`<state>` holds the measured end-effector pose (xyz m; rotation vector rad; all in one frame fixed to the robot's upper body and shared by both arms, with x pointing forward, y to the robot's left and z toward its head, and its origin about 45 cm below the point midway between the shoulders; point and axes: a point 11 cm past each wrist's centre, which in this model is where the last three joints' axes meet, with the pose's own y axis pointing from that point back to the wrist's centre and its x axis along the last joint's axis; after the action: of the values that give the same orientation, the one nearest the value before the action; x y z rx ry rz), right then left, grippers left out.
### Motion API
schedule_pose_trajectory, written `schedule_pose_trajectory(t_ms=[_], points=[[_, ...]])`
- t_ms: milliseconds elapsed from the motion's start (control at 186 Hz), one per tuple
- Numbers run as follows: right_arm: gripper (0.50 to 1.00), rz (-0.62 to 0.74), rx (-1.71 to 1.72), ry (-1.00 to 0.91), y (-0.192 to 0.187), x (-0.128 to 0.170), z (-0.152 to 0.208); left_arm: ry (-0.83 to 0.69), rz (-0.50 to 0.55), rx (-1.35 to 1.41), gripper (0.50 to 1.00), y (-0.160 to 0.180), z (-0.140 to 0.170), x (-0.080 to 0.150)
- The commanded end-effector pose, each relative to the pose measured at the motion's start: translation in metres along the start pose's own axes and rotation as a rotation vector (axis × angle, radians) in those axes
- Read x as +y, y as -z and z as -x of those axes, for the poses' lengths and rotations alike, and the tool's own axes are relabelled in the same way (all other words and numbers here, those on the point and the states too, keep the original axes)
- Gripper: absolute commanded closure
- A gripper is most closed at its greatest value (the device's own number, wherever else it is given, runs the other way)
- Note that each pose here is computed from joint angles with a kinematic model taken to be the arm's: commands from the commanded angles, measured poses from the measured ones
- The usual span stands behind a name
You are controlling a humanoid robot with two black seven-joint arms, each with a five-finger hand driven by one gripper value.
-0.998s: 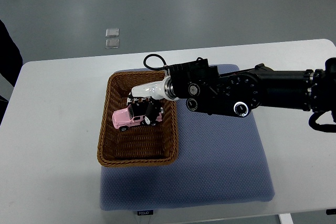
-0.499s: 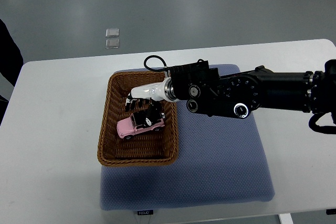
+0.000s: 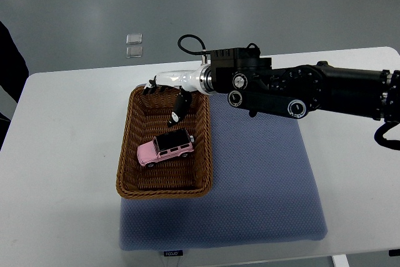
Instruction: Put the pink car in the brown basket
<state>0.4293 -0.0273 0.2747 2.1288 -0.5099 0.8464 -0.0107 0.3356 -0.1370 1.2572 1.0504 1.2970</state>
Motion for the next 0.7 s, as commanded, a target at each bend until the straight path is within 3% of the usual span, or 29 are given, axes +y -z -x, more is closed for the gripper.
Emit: schedule_pose_trajectory(t_ms=[0,402,558,697], points=[[0.597,-0.008,-0.081,-0.082,-0.013,0.015,-0.030,0.000,0.000,0.000,0.500,0.000,0.000,0.000],[0.597,-0.178,-0.673,-0.454,-0.115,0.086,-0.094,0.000,0.000,-0.001,0.500,0.000,0.000,0.000],[0.597,-0.182,-0.891,-0.582,-0.161,0.099,-0.095,0.000,0.000,0.000,0.500,0.000,0.000,0.000],[0.597,-0.287,-1.212,-0.641,-0.179,0.095,-0.075,0.000,0.000,0.000,0.500,0.000,0.000,0.000]])
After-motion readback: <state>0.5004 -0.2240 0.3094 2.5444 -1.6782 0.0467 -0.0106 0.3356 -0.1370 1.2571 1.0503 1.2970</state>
